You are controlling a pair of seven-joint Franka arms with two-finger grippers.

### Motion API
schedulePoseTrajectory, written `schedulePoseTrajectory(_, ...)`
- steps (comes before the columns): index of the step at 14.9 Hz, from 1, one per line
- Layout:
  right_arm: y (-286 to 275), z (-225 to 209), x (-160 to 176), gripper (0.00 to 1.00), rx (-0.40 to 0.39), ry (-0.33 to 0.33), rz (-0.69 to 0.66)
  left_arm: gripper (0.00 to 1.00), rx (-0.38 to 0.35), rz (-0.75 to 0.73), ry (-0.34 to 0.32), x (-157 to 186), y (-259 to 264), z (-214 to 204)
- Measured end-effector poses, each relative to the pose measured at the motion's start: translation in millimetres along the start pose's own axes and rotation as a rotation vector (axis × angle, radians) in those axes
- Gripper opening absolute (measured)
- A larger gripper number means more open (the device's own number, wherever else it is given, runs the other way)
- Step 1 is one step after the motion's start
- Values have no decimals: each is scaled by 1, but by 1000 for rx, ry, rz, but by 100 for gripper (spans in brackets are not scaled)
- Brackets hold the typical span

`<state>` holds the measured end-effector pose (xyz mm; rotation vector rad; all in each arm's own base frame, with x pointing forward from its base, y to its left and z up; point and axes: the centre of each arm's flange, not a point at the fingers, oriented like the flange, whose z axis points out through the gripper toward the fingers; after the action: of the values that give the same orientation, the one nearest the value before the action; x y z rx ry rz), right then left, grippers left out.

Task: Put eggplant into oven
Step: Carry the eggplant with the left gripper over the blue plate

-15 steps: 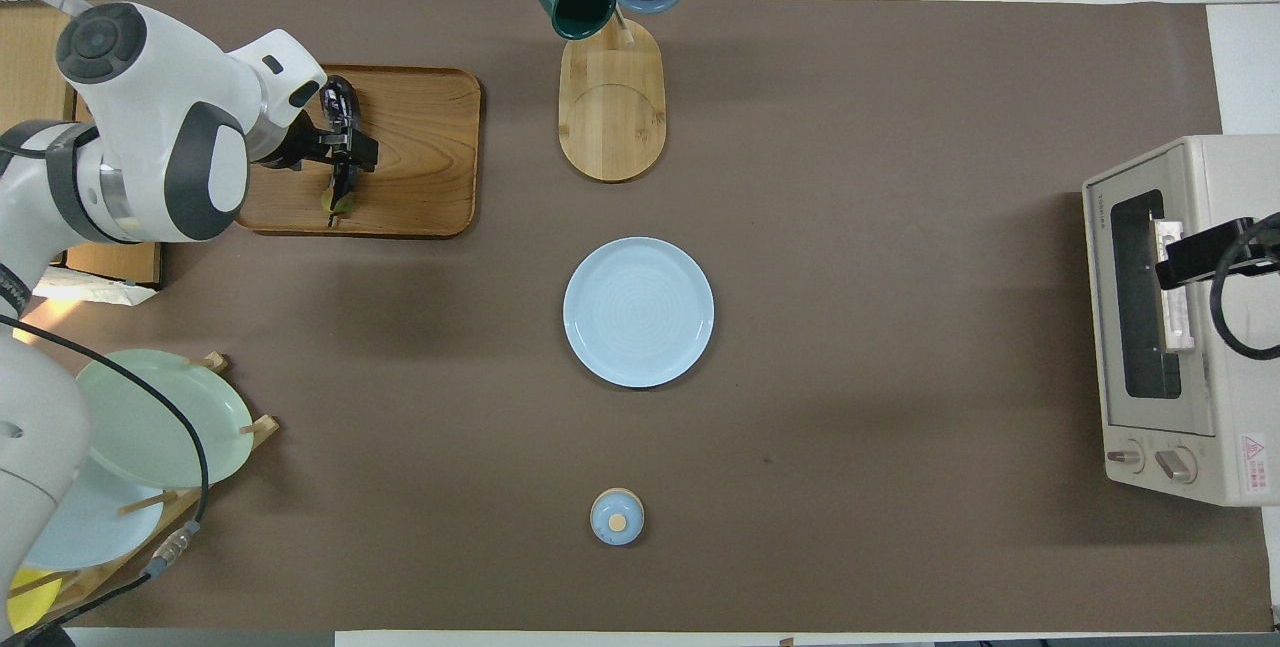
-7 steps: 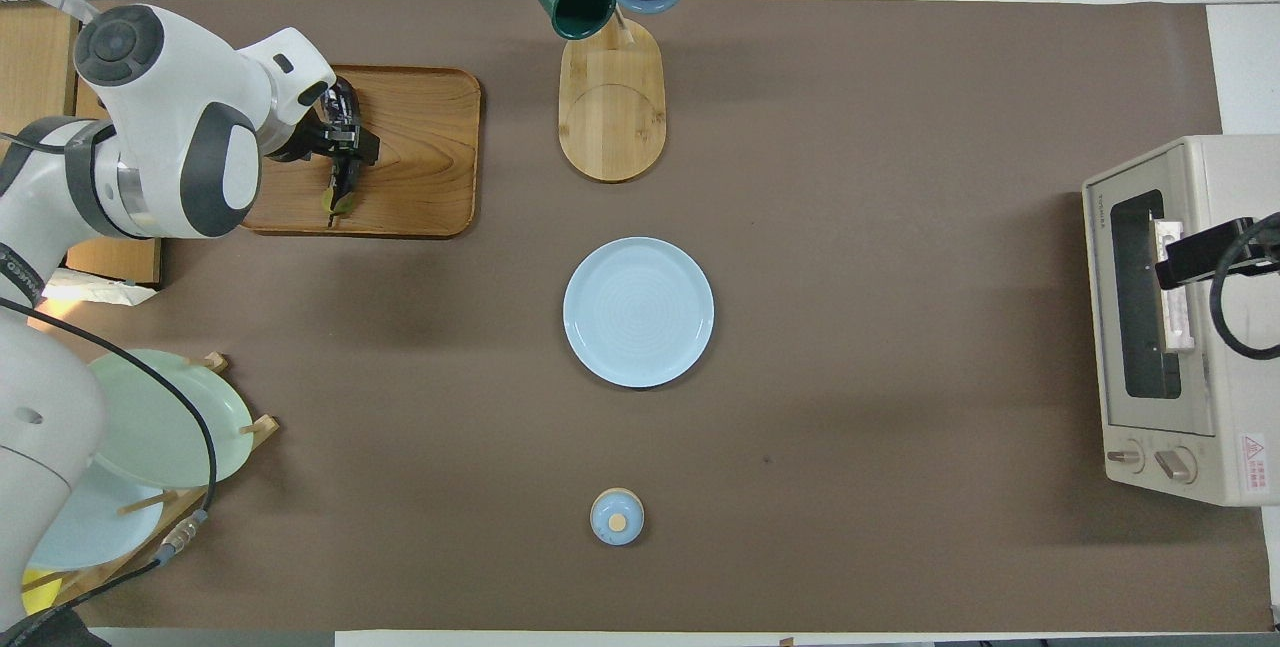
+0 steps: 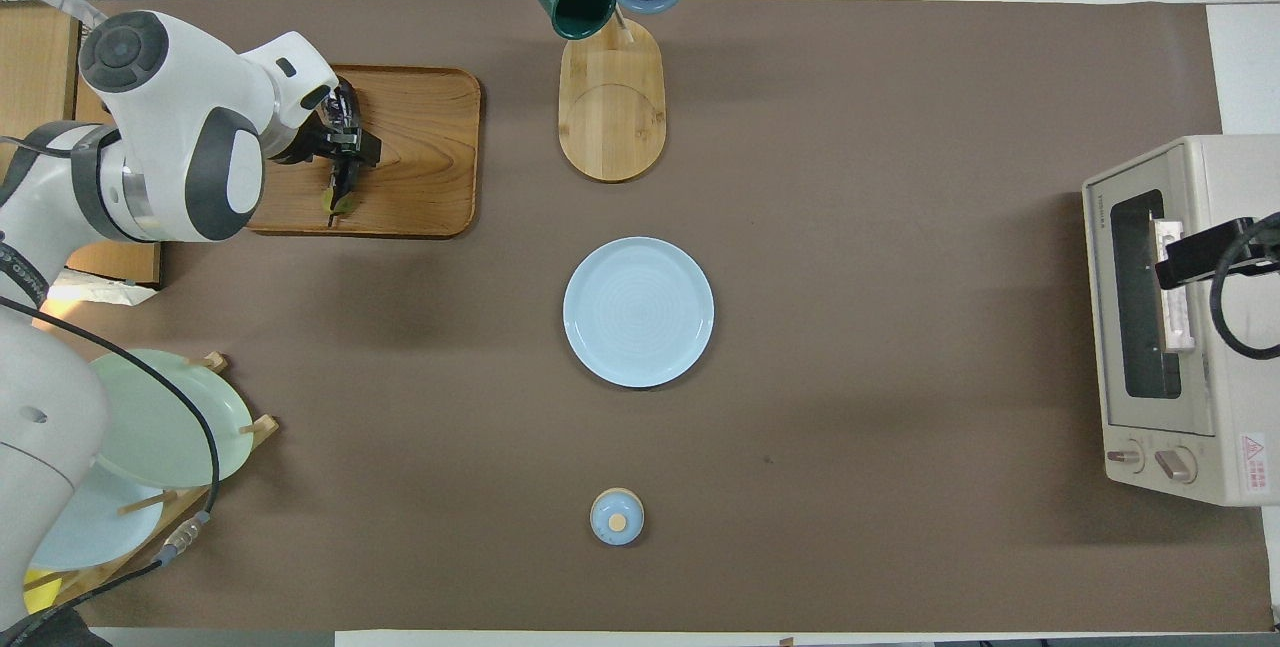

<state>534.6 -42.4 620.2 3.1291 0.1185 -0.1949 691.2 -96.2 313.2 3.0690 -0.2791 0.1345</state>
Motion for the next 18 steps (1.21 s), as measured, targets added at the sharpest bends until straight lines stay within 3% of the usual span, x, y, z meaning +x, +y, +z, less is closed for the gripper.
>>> schedulePoseTrajectory(4,0,0,0,100,0,0,0,30,1,1,0,0,-1,0)
schedulePoseTrajectory(9,0,2,3,100,-2,15,-1,28,-42,-26,1,9,3,-30)
schedulePoseTrajectory(10,0,4,7,93,-7,44,-5,28,-63,-41,-2,8,6,-47)
schedulePoseTrajectory(13,1,23,15,57,-15,91,-50,28,-91,-88,-58,-7,30,-105)
schedulePoseTrajectory(16,3,53,10,28,-15,85,-62,28,-100,-133,-86,-27,105,-142)
schedulePoseTrajectory(18,7,66,6,6,-57,89,-68,28,-94,-140,-108,-49,170,-144)
